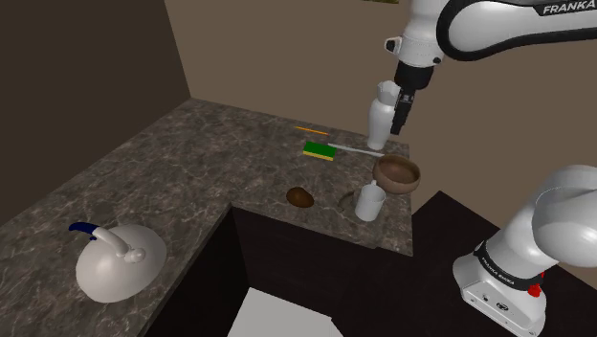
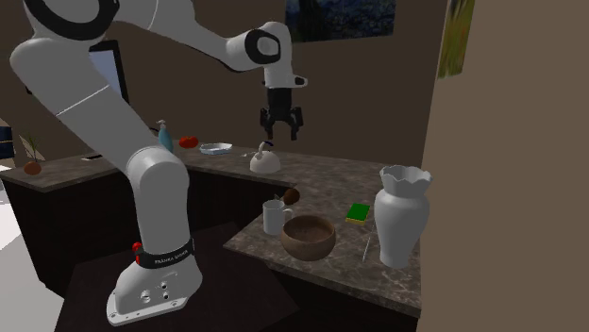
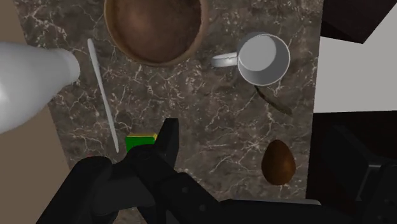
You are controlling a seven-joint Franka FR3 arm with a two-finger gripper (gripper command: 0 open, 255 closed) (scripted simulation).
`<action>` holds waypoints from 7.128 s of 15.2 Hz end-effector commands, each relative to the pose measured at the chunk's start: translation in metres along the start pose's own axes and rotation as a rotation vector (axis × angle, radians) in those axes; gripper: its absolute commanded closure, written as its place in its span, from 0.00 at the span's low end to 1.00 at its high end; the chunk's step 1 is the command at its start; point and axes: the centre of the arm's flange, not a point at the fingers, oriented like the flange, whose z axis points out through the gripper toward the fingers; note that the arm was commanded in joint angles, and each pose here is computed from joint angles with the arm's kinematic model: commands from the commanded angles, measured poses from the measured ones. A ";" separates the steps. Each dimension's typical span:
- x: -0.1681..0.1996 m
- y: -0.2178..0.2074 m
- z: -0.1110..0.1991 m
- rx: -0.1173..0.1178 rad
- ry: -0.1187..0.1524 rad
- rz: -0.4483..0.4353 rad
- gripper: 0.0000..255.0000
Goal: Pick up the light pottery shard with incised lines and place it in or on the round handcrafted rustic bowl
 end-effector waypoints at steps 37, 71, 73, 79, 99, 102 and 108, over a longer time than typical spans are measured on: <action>0.093 -0.121 0.276 -0.212 -0.212 -0.980 1.00; 0.087 -0.111 0.139 -0.212 -0.212 -0.980 1.00; 0.087 -0.110 0.128 -0.212 -0.212 -0.980 1.00; 0.078 -0.098 0.106 -0.212 -0.212 -0.980 1.00; -0.053 0.097 0.117 -0.212 -0.212 -0.980 1.00; -0.052 0.096 0.133 -0.212 -0.212 -0.980 1.00; -0.051 0.093 0.164 -0.212 -0.212 -0.980 1.00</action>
